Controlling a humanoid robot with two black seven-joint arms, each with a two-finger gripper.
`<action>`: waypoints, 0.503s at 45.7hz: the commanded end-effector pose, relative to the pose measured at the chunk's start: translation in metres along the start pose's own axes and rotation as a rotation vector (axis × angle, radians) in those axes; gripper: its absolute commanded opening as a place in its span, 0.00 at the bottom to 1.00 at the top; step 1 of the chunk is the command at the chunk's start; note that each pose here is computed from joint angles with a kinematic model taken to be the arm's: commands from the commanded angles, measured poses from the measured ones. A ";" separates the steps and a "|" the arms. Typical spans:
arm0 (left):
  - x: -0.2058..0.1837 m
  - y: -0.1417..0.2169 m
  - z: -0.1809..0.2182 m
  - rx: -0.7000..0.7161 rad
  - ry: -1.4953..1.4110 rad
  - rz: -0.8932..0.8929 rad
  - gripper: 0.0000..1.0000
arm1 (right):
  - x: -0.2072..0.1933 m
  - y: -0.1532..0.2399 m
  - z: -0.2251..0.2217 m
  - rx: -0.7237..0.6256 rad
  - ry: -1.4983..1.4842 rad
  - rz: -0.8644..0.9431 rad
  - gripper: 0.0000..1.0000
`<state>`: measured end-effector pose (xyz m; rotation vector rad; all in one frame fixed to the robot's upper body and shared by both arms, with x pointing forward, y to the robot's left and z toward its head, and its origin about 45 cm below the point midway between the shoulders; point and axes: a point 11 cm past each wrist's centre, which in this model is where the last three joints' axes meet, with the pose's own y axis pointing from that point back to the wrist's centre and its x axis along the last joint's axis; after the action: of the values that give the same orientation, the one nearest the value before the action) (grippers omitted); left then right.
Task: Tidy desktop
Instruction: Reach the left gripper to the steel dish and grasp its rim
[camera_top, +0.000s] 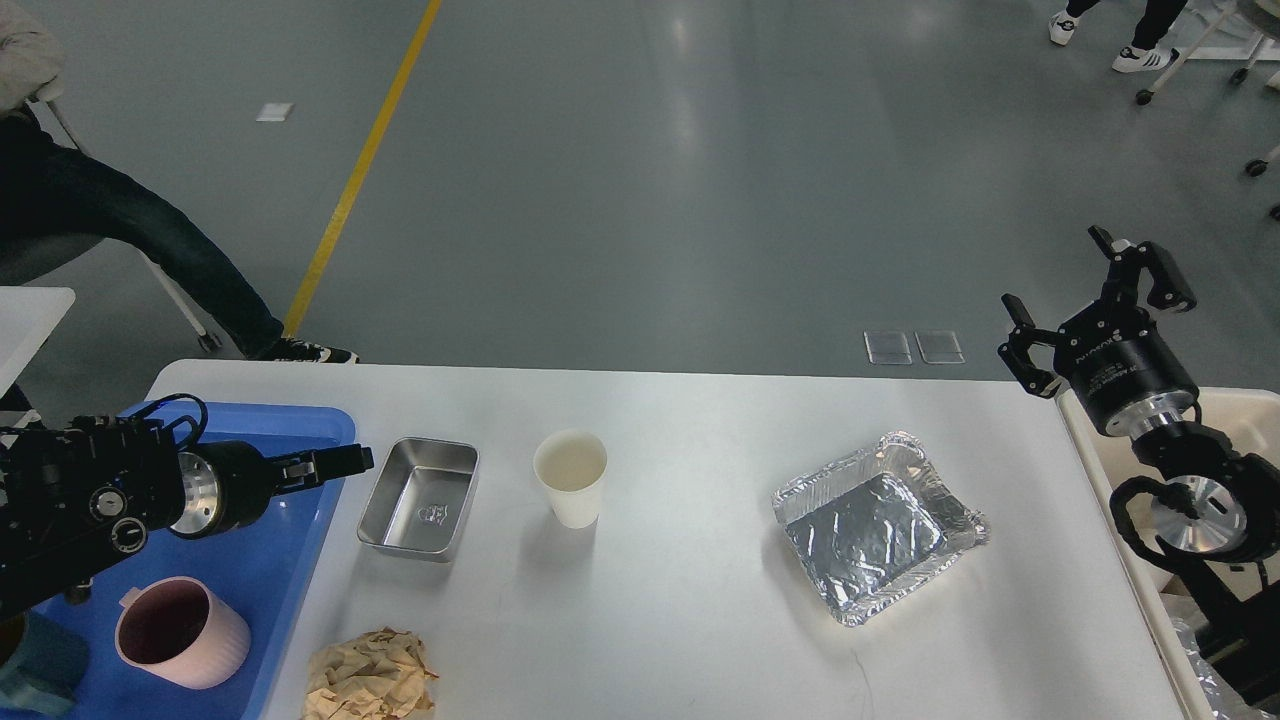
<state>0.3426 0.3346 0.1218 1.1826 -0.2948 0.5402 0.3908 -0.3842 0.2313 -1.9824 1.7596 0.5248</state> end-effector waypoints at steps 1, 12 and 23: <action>-0.009 -0.020 0.003 0.020 -0.013 -0.026 0.97 | 0.002 0.001 -0.001 0.002 0.000 0.004 1.00; -0.017 -0.040 0.010 0.040 -0.050 -0.054 0.96 | 0.005 0.002 -0.005 0.008 0.006 0.009 1.00; -0.022 -0.044 0.003 0.084 -0.189 -0.067 0.69 | 0.006 0.002 -0.006 0.020 0.007 0.012 1.00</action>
<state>0.3480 0.3111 0.0793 1.2934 -0.3554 0.4126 0.3893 -0.3920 0.2332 -1.9681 1.7737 0.5085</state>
